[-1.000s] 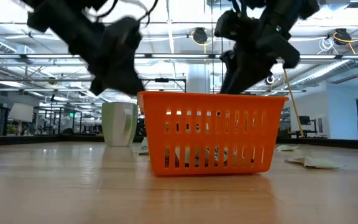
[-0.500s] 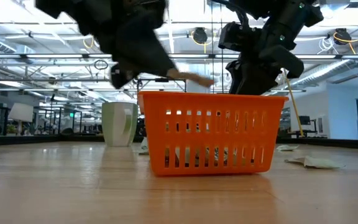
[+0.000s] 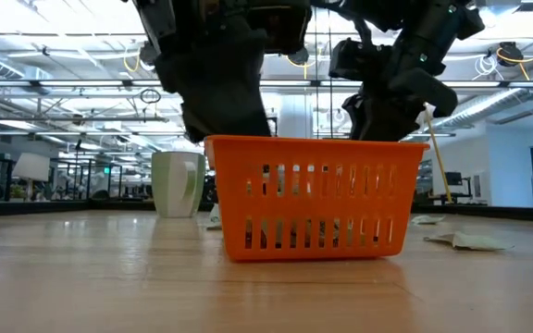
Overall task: Pick and place Stevia / Truvia into bins
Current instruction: Put the stevia packet into the orange basket
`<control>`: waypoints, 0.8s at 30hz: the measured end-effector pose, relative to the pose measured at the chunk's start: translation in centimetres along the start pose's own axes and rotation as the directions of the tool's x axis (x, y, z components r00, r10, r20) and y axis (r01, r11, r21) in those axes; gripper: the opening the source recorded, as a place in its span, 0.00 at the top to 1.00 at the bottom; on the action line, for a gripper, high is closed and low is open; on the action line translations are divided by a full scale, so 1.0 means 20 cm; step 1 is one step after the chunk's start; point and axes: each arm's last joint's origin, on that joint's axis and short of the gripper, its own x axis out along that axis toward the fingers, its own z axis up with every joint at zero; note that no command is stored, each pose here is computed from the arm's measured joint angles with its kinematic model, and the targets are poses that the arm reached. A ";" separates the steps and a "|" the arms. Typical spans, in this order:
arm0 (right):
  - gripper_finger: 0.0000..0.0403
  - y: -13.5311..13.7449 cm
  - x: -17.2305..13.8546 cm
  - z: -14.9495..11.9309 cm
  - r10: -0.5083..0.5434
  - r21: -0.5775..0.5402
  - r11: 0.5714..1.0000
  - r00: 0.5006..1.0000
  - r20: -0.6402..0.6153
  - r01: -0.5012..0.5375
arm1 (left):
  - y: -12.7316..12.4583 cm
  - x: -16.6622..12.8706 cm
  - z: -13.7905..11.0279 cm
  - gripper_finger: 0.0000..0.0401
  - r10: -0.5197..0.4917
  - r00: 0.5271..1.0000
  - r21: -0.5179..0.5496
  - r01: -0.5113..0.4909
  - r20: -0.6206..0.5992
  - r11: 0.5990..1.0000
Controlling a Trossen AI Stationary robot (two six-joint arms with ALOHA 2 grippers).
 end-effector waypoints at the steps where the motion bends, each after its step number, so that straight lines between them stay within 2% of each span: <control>1: 0.71 0.00 0.00 0.00 0.001 -0.002 1.000 1.000 -0.010 -0.001 | -0.01 0.01 0.00 1.00 -0.010 1.000 0.008 0.010 -0.003 1.000; 8: 0.71 0.02 0.00 -0.01 0.006 -0.007 1.000 1.000 -0.028 -0.006 | 0.00 0.01 0.00 0.93 0.000 1.000 0.044 0.000 -0.009 0.999; 14: 0.71 0.02 0.00 -0.01 0.007 -0.013 1.000 1.000 -0.027 -0.007 | 0.01 0.01 0.00 0.88 0.016 1.000 0.143 -0.012 -0.026 0.990; 20: 0.71 0.02 0.00 -0.01 0.006 -0.015 1.000 1.000 -0.026 -0.007 | 0.06 0.00 0.00 0.79 0.051 0.997 0.150 -0.041 -0.063 0.988; 24: 0.71 0.02 0.00 -0.01 0.005 -0.020 1.000 1.000 -0.024 -0.006 | 0.11 -0.06 0.03 0.75 0.064 0.995 0.116 -0.055 -0.075 0.992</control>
